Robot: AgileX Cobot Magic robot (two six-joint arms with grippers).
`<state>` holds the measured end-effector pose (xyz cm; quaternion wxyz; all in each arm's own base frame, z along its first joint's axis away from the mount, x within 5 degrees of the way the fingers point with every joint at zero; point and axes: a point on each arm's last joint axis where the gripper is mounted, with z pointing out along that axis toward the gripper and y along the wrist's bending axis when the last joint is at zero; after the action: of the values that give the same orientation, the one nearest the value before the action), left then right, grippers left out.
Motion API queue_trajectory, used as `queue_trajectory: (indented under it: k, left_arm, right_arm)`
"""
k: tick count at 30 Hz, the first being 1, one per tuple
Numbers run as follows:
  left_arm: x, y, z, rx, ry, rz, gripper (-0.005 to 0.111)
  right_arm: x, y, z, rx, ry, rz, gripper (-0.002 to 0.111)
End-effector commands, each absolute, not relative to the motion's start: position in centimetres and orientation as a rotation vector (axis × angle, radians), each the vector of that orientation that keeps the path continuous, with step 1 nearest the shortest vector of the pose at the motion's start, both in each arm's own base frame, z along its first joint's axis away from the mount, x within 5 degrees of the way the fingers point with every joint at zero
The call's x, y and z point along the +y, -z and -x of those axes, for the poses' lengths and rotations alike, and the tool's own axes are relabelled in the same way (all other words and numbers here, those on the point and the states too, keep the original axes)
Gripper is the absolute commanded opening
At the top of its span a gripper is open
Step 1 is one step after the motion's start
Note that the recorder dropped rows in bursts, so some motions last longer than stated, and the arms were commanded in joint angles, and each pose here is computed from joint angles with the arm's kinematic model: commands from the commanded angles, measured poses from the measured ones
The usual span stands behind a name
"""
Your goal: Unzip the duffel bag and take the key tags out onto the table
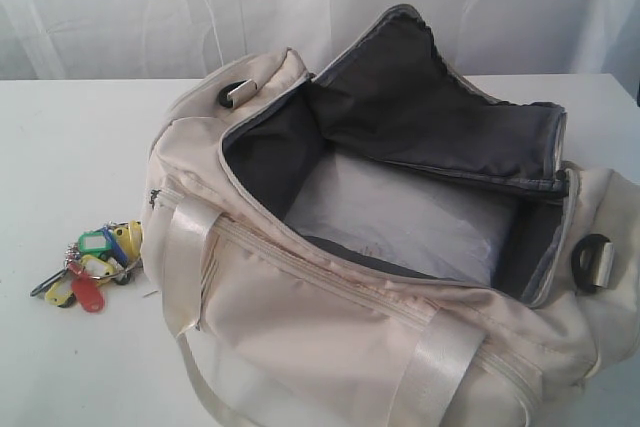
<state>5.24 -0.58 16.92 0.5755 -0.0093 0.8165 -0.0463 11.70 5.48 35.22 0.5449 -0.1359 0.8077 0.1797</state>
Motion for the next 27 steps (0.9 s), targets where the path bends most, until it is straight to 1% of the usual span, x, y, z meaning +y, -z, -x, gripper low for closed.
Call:
queue_trajectory:
  k: [1, 27]
  left_arm:
    - [-0.61, -16.78, -5.20, 1.916, 0.058, -0.054, 0.000]
    - [-0.62, -16.72, -5.17, 1.921, 0.037, -0.086, 0.000]
  right_arm:
    - [5.39, -35.17, -11.65, 1.912, -0.421, 0.318, 0.000]
    - [5.39, -35.13, -11.63, 1.916, -0.422, 0.320, 0.000]
